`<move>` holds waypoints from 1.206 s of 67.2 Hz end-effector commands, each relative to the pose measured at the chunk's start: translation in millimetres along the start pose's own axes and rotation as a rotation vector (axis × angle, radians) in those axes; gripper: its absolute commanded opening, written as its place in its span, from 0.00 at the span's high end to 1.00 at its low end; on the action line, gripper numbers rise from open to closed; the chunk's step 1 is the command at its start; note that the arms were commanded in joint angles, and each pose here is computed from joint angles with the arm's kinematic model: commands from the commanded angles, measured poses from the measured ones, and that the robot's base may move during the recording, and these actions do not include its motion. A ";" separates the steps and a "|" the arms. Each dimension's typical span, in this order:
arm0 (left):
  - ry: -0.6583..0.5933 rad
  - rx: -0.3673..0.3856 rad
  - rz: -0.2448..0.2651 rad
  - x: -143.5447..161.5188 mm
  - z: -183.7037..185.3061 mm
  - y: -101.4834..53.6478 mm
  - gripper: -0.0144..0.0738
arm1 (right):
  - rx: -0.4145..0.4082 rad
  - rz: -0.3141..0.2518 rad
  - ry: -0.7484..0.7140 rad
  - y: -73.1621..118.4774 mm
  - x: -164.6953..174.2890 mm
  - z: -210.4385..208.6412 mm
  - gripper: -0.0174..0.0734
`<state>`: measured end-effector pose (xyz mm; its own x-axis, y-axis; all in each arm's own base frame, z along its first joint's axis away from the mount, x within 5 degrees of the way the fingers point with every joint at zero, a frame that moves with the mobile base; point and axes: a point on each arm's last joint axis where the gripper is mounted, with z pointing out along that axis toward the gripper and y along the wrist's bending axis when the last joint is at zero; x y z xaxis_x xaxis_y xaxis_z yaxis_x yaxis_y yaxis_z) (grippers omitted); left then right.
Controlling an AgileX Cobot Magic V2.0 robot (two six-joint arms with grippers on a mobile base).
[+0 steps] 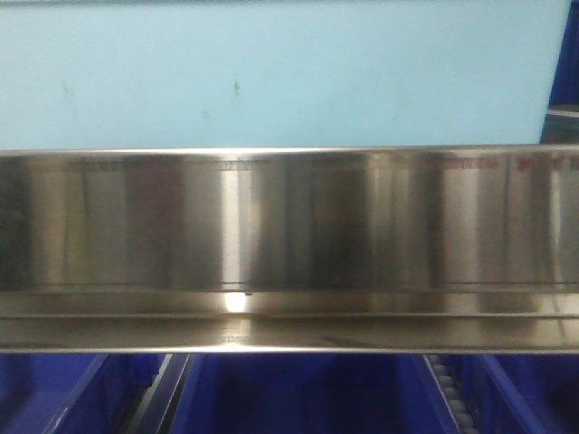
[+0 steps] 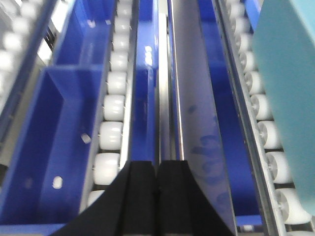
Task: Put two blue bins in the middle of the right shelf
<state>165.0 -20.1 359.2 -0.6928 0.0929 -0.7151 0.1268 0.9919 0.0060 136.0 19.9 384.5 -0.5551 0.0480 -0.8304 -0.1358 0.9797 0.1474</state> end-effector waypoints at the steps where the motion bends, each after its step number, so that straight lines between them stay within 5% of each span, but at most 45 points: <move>1: -0.001 0.034 -0.029 -5.5 7.5 -3.2 0.96 | -0.009 0.021 -0.004 -0.3 -5.7 7.6 0.99; 16: 0.033 0.128 -0.095 -31.5 -1.4 -11.7 0.96 | -0.053 0.049 0.202 2.6 -21.7 27.8 0.98; 36: 0.113 0.054 -0.128 -84.2 8.7 -9.8 0.96 | 0.077 0.080 0.251 2.4 -57.6 60.1 0.97; 69: 0.125 0.033 -0.004 -128.4 33.0 -98.9 0.96 | 0.027 -0.009 0.417 75.5 -82.3 97.2 0.97; 81: 0.149 0.019 -0.016 -128.0 45.3 -105.1 0.90 | -0.001 -0.024 0.400 89.6 -93.6 105.4 0.97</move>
<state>271.6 -138.9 417.1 -0.7935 0.1133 -0.5979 0.1508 0.9885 -0.0128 259.3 118.9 413.5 -0.8392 -0.0478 -0.5417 -0.1447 0.9798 0.1377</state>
